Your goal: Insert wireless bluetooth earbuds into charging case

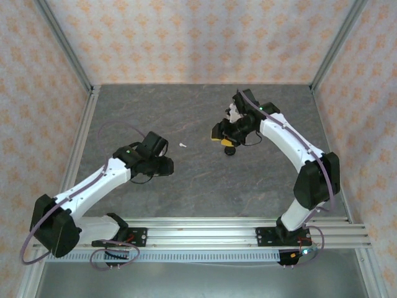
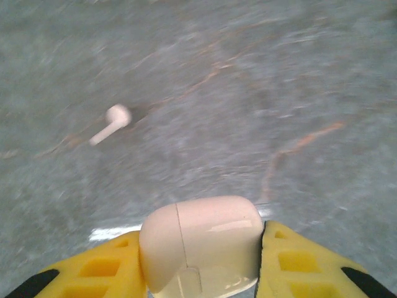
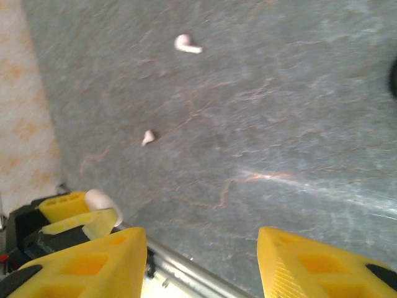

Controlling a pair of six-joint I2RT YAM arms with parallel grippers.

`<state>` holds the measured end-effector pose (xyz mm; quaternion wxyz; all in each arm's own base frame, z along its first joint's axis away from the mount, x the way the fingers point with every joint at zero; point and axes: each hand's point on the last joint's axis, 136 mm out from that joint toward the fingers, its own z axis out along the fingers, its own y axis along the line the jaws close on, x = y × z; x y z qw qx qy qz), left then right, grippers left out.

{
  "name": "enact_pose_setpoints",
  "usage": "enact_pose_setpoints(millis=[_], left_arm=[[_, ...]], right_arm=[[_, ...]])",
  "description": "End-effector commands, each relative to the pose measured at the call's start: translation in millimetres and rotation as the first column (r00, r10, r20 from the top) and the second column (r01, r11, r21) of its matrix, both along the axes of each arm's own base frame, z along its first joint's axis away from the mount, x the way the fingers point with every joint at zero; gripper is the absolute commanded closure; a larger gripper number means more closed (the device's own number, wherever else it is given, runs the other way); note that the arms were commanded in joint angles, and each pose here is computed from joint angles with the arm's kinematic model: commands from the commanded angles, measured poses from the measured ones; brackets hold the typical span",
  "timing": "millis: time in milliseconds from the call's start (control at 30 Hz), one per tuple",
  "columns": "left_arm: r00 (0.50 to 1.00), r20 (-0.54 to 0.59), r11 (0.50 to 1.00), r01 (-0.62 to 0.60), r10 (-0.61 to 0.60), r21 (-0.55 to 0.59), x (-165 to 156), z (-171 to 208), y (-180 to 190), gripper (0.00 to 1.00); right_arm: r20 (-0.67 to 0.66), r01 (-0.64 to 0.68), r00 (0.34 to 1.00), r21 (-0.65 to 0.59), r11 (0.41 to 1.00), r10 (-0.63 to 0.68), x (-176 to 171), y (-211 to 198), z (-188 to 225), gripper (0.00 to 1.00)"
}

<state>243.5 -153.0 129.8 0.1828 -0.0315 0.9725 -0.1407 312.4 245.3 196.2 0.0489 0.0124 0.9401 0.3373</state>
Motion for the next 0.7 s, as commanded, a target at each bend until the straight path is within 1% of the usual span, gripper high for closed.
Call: enact_pose_setpoints(millis=[0, 67, 167, 300, 433, 533, 667], left_arm=[[0.967, 0.140, 0.974, 0.221, -0.213, -0.043, 6, 33, -25, 0.70], [0.936, 0.193, 0.950, 0.309, -0.293, -0.054, 5, 46, -35, 0.70], [0.874, 0.269, 0.897, 0.437, -0.406, -0.066, 1, 65, -50, 0.70], [0.775, 0.353, 0.804, 0.587, -0.524, -0.096, -11, 85, -69, 0.71], [0.707, 0.412, 0.747, 0.659, -0.574, -0.089, -16, 98, -78, 0.73], [0.673, 0.440, 0.725, 0.685, -0.594, -0.069, -17, 106, -80, 0.73], [0.646, 0.459, 0.708, 0.705, -0.609, -0.053, -17, 113, -81, 0.73]], right_arm=[[-0.029, -0.108, 0.993, 0.118, 0.987, 0.112, -18, 18, 23, 0.49], [-0.036, -0.145, 0.988, 0.163, 0.976, 0.152, -22, 28, 33, 0.49], [-0.033, -0.217, 0.973, 0.198, 0.956, 0.228, -33, 43, 45, 0.48], [-0.065, -0.299, 0.945, 0.227, 0.927, 0.320, -49, 60, 48, 0.48], [-0.107, -0.364, 0.913, 0.230, 0.903, 0.395, -68, 71, 43, 0.48], [-0.131, -0.407, 0.887, 0.232, 0.883, 0.443, -82, 76, 40, 0.48], [-0.146, -0.443, 0.861, 0.253, 0.860, 0.487, -96, 82, 41, 0.48]])
